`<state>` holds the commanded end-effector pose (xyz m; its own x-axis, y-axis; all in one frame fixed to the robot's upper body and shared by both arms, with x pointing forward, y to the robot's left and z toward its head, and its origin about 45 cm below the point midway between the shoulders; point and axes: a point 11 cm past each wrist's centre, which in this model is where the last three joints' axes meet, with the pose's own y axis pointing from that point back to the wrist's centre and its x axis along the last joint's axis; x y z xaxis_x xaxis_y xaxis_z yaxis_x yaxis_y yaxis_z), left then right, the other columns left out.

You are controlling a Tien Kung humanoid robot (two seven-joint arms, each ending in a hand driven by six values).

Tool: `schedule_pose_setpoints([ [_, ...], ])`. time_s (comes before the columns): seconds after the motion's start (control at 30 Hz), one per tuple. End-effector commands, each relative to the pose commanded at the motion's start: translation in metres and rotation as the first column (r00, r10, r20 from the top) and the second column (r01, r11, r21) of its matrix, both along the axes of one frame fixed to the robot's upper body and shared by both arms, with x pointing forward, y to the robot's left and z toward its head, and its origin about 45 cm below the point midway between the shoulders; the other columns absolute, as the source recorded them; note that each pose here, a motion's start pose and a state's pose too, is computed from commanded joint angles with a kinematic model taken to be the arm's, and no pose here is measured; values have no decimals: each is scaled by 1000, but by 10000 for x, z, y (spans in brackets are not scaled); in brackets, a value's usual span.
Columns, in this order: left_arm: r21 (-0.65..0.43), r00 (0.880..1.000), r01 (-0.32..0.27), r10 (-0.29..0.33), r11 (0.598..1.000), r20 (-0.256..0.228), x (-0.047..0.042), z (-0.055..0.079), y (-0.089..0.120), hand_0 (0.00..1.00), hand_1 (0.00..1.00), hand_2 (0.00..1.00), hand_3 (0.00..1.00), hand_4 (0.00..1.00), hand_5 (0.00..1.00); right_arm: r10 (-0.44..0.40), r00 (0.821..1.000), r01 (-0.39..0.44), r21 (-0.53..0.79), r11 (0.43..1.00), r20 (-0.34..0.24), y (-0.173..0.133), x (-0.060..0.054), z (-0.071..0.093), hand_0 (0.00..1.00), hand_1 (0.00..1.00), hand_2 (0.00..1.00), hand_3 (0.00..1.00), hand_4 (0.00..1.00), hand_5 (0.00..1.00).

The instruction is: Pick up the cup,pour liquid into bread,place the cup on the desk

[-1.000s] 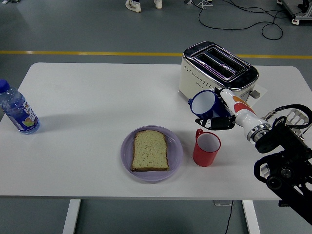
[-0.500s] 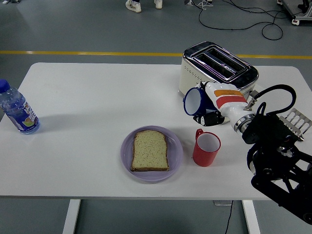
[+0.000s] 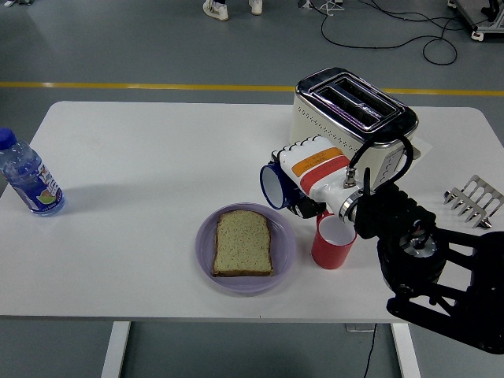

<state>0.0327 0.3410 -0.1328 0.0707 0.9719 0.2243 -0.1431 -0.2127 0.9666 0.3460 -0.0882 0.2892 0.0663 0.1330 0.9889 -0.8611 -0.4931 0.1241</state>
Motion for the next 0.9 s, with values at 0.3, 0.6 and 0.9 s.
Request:
schedule_pose_setpoints([
  [0.3, 0, 1000, -2, 2, 1000, -4, -18, -2, 2, 645, 601, 592, 527, 300, 762, 83, 997, -82, -208, 975, -4, 203, -35, -89, 432, 449, 560, 554, 619, 2],
  [0.6, 0, 1000, -3, 3, 1000, -5, -25, -1, 6, 646, 601, 592, 528, 299, 760, 111, 994, -103, -253, 962, 16, 287, -76, -102, 438, 454, 565, 558, 594, 2],
  [0.9, 2, 1000, -2, 2, 1000, -6, -28, -1, 12, 646, 603, 593, 528, 296, 760, 128, 990, -111, -253, 961, 54, 345, -85, -52, 446, 454, 566, 558, 589, 2],
])
